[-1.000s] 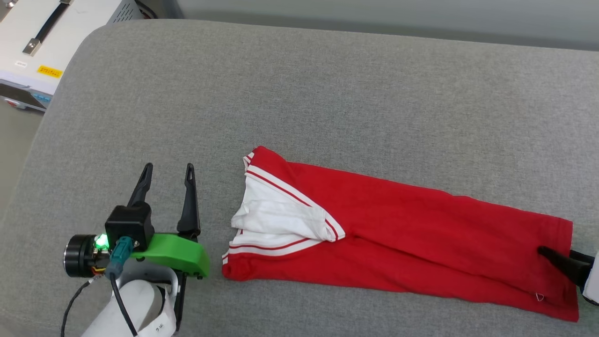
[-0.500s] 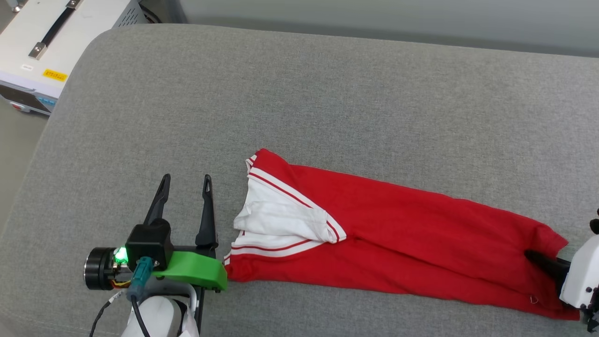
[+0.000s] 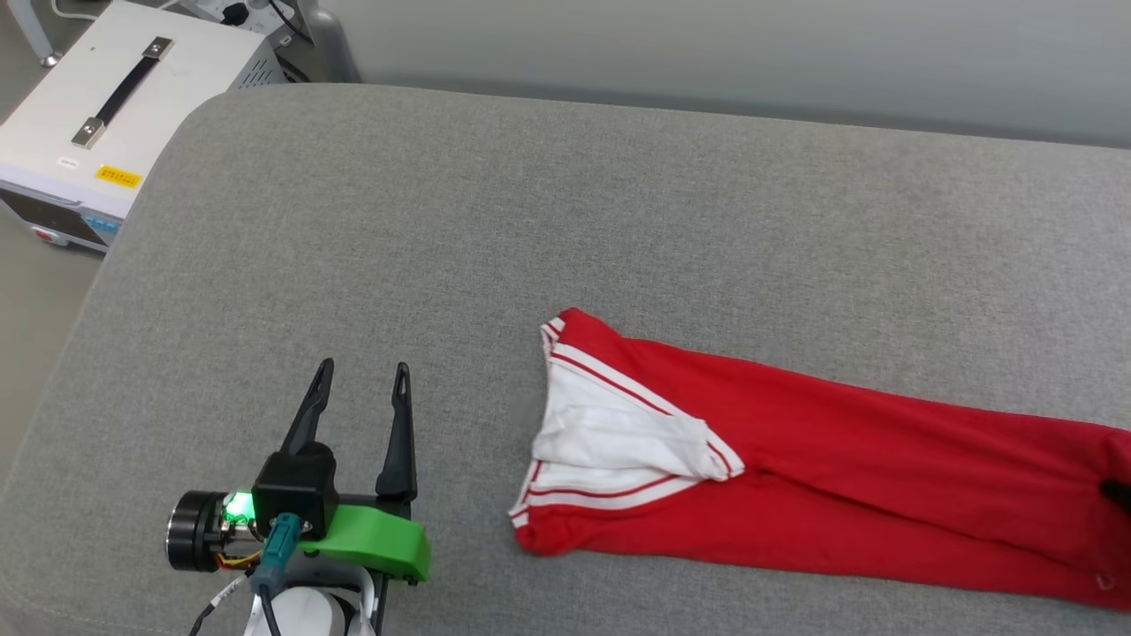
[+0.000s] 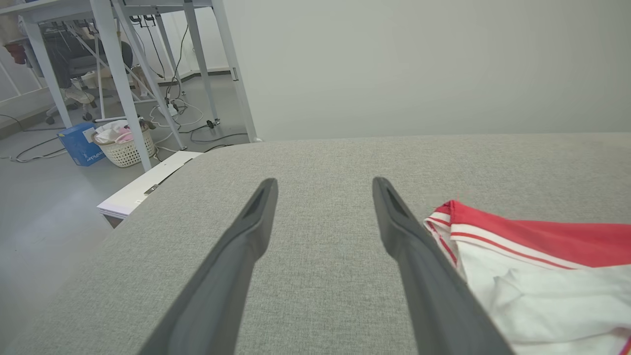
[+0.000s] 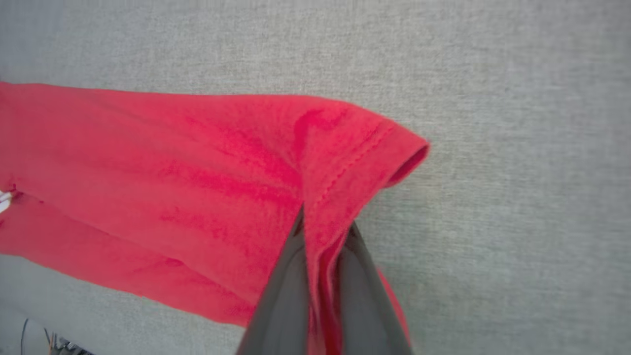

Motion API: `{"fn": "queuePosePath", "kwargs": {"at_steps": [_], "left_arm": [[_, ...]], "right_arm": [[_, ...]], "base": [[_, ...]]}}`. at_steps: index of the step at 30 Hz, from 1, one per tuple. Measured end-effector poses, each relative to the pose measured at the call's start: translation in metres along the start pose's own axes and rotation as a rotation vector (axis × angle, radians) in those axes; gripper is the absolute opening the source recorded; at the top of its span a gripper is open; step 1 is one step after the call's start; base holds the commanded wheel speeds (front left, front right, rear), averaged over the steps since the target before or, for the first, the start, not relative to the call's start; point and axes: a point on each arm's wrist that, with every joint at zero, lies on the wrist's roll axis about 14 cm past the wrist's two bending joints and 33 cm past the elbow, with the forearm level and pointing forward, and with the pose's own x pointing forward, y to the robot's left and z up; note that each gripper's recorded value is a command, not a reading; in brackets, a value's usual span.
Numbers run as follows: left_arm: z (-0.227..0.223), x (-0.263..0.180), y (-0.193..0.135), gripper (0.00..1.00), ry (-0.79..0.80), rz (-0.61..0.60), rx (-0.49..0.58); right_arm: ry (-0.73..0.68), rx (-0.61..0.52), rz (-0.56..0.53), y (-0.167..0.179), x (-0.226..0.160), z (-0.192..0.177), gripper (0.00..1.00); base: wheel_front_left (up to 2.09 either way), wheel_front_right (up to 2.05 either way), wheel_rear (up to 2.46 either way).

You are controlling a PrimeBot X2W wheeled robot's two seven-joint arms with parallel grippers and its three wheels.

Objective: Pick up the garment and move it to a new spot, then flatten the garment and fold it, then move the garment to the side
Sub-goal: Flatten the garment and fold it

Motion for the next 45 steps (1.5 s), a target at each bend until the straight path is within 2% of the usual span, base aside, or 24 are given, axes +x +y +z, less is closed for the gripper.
{"fn": "queuePosePath", "kwargs": {"at_steps": [6, 9, 21, 31, 40, 45], "left_arm": [[0.002, -0.006, -0.002, 1.00, -0.006, -0.019, 0.013], [0.004, -0.007, -0.002, 1.00, -0.011, -0.022, 0.015], [0.001, -0.010, -0.008, 1.00, -0.002, -0.037, -0.002], [-0.012, -0.008, -0.010, 1.00, 0.038, -0.033, -0.017], [-0.020, -0.001, -0.005, 1.00, 0.060, -0.016, -0.013], [-0.023, 0.001, -0.003, 1.00, 0.068, -0.004, -0.017]], "right_arm": [[-0.018, -0.017, -0.076, -0.028, -0.023, 0.012, 0.00], [-0.012, -0.014, -0.048, -0.019, -0.027, 0.013, 0.00], [-0.020, -0.136, 0.235, 0.089, -0.021, 0.026, 0.00], [0.058, -0.337, 0.422, 0.183, 0.009, 0.032, 0.00], [0.118, -0.450, 0.519, 0.241, 0.046, 0.023, 0.00], [0.167, -0.470, 0.539, 0.255, 0.065, 0.006, 0.00]], "base": [[0.00, 0.00, 0.00], [0.00, 0.00, 0.00], [0.00, 0.00, 0.00], [0.00, 0.00, 0.00], [0.00, 0.00, 0.00], [0.00, 0.00, 0.00]]}}
